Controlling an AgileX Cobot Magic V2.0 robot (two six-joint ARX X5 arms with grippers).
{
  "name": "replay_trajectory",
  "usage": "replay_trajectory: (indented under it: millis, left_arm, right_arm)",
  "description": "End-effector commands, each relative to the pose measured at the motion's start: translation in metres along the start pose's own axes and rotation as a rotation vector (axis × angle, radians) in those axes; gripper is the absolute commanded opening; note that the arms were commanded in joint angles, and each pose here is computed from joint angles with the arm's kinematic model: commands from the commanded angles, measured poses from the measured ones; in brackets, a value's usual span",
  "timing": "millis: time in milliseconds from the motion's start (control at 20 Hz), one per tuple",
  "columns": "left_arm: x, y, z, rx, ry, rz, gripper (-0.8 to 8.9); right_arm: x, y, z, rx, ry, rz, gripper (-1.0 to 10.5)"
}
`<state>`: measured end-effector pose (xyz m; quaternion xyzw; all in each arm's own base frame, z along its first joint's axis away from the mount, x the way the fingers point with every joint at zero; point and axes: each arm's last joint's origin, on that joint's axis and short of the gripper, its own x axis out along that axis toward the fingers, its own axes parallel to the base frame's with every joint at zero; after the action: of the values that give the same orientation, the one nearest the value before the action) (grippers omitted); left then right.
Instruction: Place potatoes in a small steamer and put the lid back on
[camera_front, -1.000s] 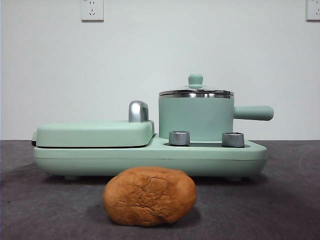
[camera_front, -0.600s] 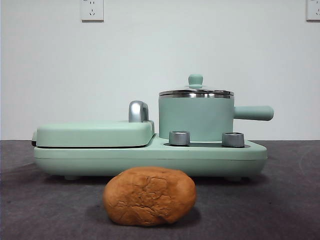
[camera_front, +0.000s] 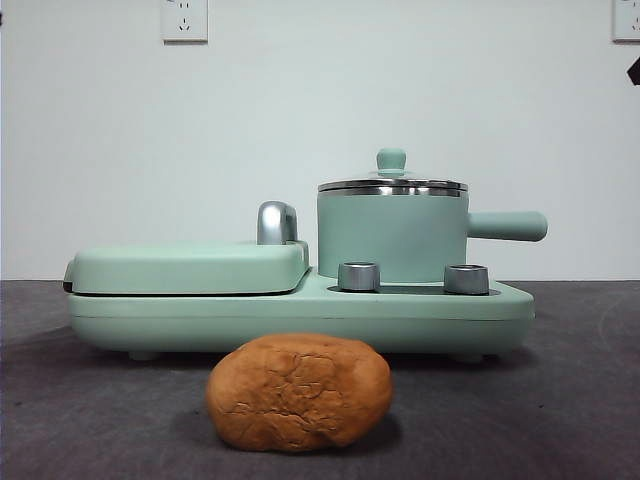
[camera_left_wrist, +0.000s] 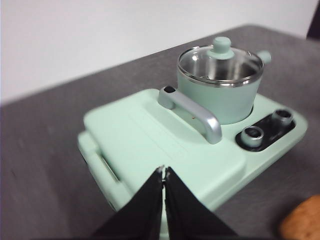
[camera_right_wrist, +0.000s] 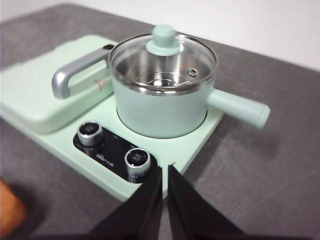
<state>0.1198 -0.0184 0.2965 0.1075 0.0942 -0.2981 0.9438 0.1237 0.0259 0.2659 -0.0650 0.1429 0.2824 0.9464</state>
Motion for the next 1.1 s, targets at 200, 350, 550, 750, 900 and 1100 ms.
replay_trajectory:
  millis: [200,350,550,750,900,1100]
  left_arm:
    - [0.001,0.001,0.010,0.145,-0.025,-0.011,0.41]
    - [0.001,0.001,0.010,0.126,-0.027,-0.017,2.47]
    - [0.002,-0.001,0.010,0.090,-0.030,-0.028,3.11]
    - [0.006,-0.001,0.013,0.025,-0.046,-0.044,3.08]
    - [0.014,0.000,0.016,-0.015,-0.066,-0.066,3.08]
    - [0.031,0.002,0.019,-0.022,-0.080,-0.107,3.08]
  right_arm:
    - [0.000,0.000,0.006,-0.250,-0.017,0.001,0.2]
    - [0.000,0.000,0.006,-0.250,-0.021,0.001,0.9]
    - [0.000,0.000,0.007,-0.250,-0.024,0.000,2.6]
    - [-0.001,-0.001,0.011,-0.217,-0.065,-0.019,2.7]
    - [-0.001,-0.002,0.016,-0.157,-0.094,-0.049,2.7]
    - [-0.001,-0.004,0.019,-0.100,-0.102,-0.071,2.7]
